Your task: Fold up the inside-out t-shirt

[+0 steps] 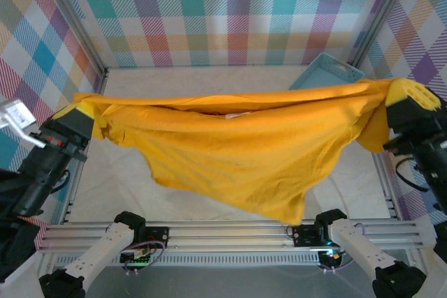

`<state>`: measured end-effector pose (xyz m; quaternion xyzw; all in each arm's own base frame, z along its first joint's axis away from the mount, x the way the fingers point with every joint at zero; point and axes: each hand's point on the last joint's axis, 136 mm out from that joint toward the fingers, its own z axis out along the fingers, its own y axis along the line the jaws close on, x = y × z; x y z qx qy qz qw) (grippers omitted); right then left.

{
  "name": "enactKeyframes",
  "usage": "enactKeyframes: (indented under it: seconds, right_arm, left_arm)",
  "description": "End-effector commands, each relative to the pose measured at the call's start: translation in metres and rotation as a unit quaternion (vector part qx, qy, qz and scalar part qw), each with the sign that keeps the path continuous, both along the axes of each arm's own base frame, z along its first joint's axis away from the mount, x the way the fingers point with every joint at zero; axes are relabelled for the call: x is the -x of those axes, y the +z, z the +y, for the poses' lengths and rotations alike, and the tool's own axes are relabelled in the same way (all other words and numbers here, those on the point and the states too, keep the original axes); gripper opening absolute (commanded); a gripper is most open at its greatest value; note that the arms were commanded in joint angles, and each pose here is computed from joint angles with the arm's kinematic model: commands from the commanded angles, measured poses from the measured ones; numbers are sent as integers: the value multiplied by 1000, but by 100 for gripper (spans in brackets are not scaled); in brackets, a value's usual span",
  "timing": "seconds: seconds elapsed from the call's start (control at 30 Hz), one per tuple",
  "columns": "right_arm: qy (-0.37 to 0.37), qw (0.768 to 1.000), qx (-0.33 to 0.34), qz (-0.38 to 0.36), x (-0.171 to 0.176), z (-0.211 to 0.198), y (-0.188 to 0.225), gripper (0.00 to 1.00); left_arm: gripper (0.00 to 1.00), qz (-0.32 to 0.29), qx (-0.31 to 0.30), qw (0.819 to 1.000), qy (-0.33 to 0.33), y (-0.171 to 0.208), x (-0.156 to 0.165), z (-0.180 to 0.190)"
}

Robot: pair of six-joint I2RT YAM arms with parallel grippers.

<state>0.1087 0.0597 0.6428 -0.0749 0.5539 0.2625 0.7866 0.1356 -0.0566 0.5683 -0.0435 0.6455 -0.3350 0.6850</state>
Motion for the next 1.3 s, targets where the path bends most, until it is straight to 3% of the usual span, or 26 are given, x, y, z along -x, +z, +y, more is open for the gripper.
enactKeyframes:
  seconds: [0.0,0.2,0.33,0.5,0.53,0.6,0.63,0.7,0.73,0.77,0.87,0.93,1.1,1.27]
  right_arm:
    - [-43,997,15,67,-82,10,-27,0]
    - [-47,980,64,185,-200,46,-117,0]
    - [-53,957,99,266,-287,69,-201,0]
    - [-53,921,131,362,-386,92,-310,0]
    - [-50,914,138,377,-405,97,-330,0]
    - [-54,900,145,406,-444,104,-364,2]
    - [-57,891,149,425,-464,106,-383,19]
    - [-74,875,157,452,-497,106,-406,59]
    - [-87,864,162,469,-509,104,-421,72]
    - [-99,861,162,471,-518,102,-420,78]
    - [-97,858,162,478,-518,104,-410,88]
    - [-94,855,162,483,-507,104,-402,89]
    - [-80,849,150,500,-448,99,-396,89]
    - [-58,809,142,567,-361,95,-429,89]
  left_arm:
    - [0,91,-16,993,72,-42,-72,2]
    - [0,253,-86,948,173,-155,-171,4]
    - [0,347,-130,899,233,-238,-232,13]
    - [0,459,-130,832,283,-339,-296,41]
    - [2,478,-133,820,284,-360,-311,44]
    - [20,519,-134,794,285,-400,-337,52]
    - [38,544,-134,779,284,-422,-350,57]
    - [59,581,-117,757,275,-450,-373,67]
    - [66,595,-108,749,271,-459,-382,73]
    - [69,603,-103,743,270,-460,-389,77]
    - [89,592,-113,756,255,-437,-400,78]
    - [95,584,-114,764,248,-420,-396,75]
    - [98,577,-118,777,223,-397,-358,59]
    - [98,568,-112,794,185,-397,-295,19]
